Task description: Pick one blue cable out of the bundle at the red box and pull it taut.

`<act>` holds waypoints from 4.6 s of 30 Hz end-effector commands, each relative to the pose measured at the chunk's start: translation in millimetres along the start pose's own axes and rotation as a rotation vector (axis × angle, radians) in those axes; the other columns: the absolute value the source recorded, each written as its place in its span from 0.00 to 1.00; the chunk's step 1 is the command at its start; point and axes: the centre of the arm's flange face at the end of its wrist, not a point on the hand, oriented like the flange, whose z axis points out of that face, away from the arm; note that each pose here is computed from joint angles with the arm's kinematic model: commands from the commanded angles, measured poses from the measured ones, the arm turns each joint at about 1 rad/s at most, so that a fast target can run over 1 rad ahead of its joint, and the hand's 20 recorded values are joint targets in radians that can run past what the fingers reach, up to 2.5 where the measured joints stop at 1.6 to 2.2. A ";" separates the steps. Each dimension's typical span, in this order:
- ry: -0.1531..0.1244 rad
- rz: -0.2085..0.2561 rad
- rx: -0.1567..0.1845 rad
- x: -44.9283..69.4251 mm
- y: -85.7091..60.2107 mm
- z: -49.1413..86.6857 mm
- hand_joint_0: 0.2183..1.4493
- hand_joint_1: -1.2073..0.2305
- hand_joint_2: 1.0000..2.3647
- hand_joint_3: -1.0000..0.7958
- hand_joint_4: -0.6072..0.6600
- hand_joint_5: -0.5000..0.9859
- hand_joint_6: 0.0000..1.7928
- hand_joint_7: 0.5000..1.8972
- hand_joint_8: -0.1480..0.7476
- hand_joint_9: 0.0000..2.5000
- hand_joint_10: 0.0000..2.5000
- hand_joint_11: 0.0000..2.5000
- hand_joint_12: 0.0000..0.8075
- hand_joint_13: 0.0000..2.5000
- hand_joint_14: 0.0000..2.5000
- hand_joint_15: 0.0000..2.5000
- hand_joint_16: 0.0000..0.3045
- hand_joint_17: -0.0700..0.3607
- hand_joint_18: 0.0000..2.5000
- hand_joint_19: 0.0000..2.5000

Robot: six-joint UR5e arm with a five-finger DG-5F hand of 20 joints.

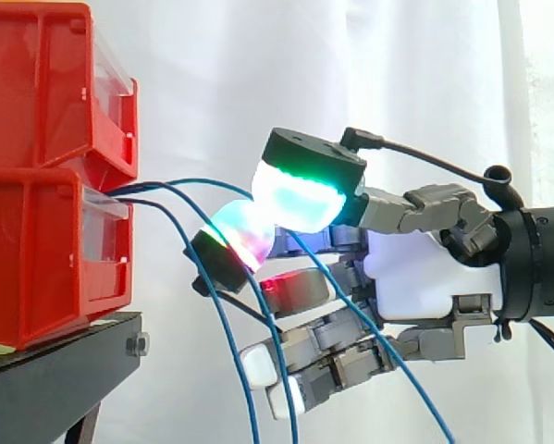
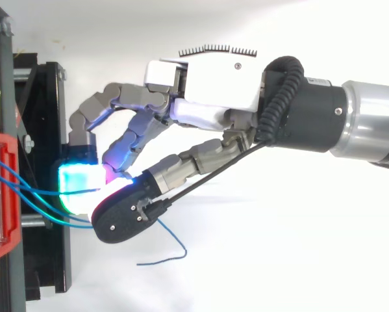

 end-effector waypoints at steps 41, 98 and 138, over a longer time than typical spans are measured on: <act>-0.001 0.000 -0.008 0.1 1.0 0.9 0.28 0.43 0.01 0.40 0.42 0.21 0.50 0.38 0.36 0.44 0.00 0.58 0.46 0.32 0.01 0.26 0.16 0.42 0.24 0.22; -0.001 0.005 -0.014 0.2 1.6 1.5 0.28 0.41 0.00 0.28 0.42 0.20 0.52 0.33 0.36 0.42 0.00 0.56 0.45 0.32 0.01 0.26 0.16 0.41 0.24 0.20; -0.001 0.000 -0.016 1.3 1.8 1.6 0.27 0.35 0.00 0.31 0.43 0.20 0.52 0.35 0.38 0.42 0.00 0.57 0.46 0.31 0.01 0.26 0.17 0.43 0.23 0.21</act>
